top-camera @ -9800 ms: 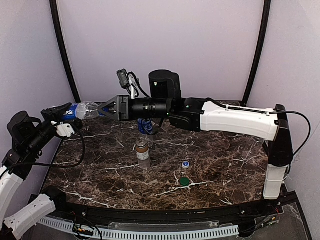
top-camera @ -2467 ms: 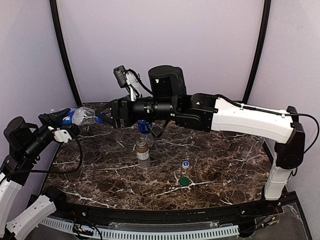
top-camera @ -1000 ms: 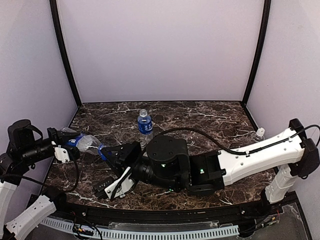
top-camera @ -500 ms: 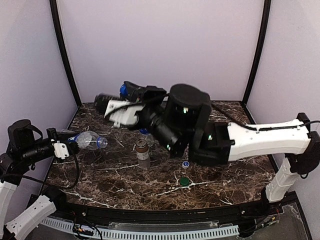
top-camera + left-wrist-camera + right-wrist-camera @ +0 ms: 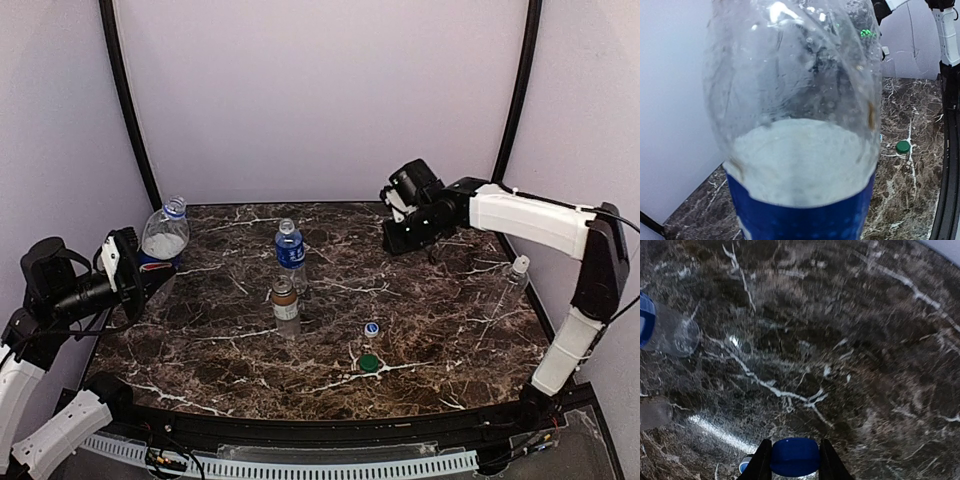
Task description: Unscrew the bottle caps
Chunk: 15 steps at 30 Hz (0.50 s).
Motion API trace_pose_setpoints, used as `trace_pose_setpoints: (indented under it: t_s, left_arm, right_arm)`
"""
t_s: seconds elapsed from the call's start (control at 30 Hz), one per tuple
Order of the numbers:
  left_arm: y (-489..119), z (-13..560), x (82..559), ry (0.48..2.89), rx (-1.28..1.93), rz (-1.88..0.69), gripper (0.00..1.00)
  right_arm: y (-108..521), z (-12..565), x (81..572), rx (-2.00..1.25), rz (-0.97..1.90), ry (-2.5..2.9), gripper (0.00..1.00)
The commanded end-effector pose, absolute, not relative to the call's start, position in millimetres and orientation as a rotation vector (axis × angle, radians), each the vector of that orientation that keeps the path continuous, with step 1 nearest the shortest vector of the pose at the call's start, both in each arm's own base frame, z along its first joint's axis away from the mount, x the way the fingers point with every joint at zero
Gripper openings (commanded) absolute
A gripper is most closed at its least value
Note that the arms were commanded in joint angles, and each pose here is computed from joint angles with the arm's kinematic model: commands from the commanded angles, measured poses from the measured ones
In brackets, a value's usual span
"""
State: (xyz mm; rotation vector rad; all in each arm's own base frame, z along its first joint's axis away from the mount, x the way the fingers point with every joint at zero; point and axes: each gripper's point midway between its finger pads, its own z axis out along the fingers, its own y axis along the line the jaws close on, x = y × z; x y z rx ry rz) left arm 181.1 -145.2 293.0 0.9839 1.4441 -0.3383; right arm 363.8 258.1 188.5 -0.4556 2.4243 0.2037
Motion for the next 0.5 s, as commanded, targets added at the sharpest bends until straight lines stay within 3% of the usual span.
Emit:
trace_pose_setpoints:
  t_s: [0.0,0.23,0.47]
  left_arm:
    - [-163.7,287.1,173.2,1.507,0.837,-0.693,0.23]
    - [-163.9,271.9,173.3,1.531,0.822,-0.723,0.23]
    - [-162.8,269.0,172.8,1.526,0.841,-0.698,0.23]
  right_arm:
    - [281.9,103.2,319.7,-0.466,0.376,2.796,0.00]
    - [287.9,40.6,328.5,-0.501,0.251,2.943,0.00]
    - [303.3,19.2,327.5,-0.570,0.153,2.972,0.00]
